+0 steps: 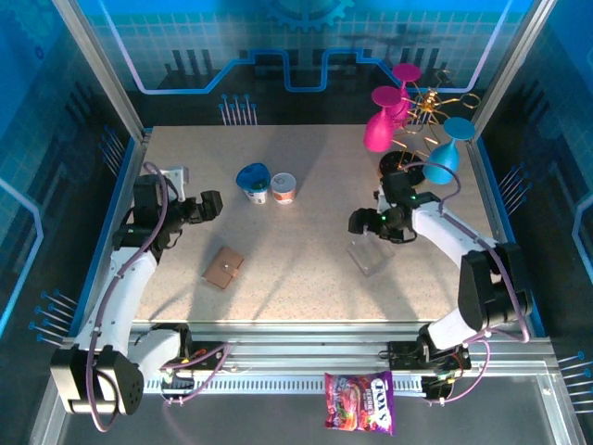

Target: Take the credit cards out of the card holder

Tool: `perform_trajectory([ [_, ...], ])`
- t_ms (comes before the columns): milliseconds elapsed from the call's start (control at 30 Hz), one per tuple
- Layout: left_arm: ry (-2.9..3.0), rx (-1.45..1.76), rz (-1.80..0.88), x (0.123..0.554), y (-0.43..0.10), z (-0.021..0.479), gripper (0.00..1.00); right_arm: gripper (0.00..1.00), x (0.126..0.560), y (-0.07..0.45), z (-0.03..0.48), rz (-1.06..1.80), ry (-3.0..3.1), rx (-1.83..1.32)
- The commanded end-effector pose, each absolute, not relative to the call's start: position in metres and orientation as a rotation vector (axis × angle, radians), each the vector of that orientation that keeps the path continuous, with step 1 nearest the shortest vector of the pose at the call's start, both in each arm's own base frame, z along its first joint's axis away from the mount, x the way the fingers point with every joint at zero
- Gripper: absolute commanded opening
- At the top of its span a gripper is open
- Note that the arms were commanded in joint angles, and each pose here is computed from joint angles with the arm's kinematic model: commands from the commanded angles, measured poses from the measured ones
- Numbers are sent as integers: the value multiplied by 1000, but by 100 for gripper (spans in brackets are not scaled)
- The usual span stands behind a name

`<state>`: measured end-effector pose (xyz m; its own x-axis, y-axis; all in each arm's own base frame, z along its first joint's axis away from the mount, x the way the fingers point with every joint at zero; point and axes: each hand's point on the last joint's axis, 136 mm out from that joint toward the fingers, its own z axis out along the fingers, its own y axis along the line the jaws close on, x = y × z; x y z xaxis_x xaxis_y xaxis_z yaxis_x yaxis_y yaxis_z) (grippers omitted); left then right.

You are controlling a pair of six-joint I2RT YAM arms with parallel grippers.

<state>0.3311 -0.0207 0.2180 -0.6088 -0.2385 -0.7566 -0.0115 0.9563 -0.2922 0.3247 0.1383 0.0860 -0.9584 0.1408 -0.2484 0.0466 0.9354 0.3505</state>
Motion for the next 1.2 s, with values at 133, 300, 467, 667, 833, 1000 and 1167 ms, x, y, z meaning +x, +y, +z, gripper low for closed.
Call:
perform_trajectory([
  [133,2195,-142,-343,331,-26,221,99,92,339,201,89,554,2837,-17],
  [300,2194,-142,-341,330,-26,221,99,92,337,243,88,593,2850,-126],
  [467,2191,-145,-344,329,-26,222,99,91,334,255,97,576,2845,-164],
  [667,2183,-151,-356,329,-27,225,99,97,326,218,118,352,2823,-89],
  [833,2175,-156,-358,328,-27,228,99,100,310,176,127,123,2826,39],
  [1000,2176,-159,-358,328,-27,227,99,100,292,144,121,-38,2838,180],
  [1167,2177,-158,-360,329,-27,226,99,100,279,133,104,-73,2850,288],
])
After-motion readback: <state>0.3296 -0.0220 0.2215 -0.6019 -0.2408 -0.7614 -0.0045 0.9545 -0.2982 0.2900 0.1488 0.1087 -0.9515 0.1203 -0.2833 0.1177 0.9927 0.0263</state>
